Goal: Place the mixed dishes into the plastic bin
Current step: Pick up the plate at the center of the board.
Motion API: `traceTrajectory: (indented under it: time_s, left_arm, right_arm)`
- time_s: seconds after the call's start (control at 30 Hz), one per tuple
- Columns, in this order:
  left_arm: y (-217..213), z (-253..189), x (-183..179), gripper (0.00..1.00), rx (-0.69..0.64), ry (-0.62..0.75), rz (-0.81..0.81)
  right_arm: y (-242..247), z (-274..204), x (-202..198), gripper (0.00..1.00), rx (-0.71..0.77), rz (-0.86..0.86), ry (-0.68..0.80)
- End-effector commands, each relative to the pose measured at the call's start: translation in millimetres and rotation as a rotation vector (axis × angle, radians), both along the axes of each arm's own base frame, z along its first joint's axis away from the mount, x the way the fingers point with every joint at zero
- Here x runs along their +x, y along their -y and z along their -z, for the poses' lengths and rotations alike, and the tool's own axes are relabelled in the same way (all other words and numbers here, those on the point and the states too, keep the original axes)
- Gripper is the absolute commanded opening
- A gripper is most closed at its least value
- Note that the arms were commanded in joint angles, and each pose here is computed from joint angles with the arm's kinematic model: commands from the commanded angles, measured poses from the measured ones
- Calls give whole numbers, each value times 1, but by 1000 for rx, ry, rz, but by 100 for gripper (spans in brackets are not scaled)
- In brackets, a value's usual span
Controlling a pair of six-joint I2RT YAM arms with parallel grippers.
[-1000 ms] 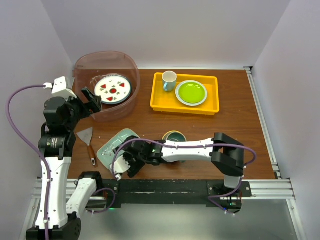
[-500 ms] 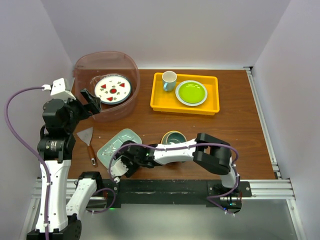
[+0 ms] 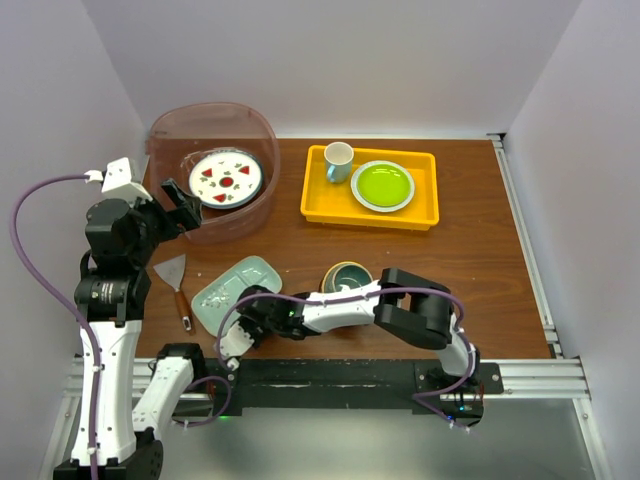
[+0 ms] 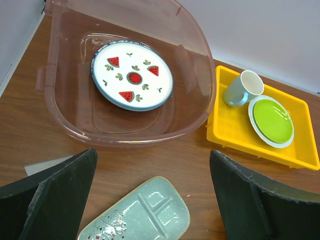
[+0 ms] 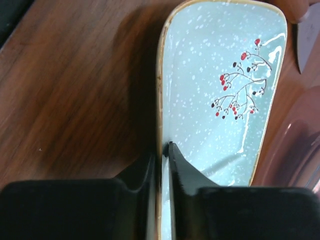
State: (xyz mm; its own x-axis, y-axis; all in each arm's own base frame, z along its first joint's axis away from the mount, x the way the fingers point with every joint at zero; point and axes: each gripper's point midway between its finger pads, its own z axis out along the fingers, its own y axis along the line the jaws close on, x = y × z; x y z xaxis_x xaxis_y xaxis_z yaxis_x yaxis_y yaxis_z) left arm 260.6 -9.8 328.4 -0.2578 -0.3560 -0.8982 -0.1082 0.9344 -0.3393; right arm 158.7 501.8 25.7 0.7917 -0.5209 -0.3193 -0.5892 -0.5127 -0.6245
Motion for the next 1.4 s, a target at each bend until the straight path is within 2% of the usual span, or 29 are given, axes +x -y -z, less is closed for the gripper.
traceTrajectory:
  time_s: [0.0, 0.2, 0.67, 1.37]
  left_arm:
    - [0, -9, 0, 100, 24, 36, 13]
    - [7, -9, 3, 100, 21, 39, 57]
    - [31, -1, 10, 100, -66, 32, 170]
    - [50, 19, 14, 100, -155, -10, 248]
  right_arm:
    - [4, 6, -3, 0, -23, -4, -14]
    - [0, -20, -5, 0, 20, -5, -19]
    - [1, -125, -11, 0, 163, 0, -40]
    - [32, -203, -25, 0, 173, -44, -36]
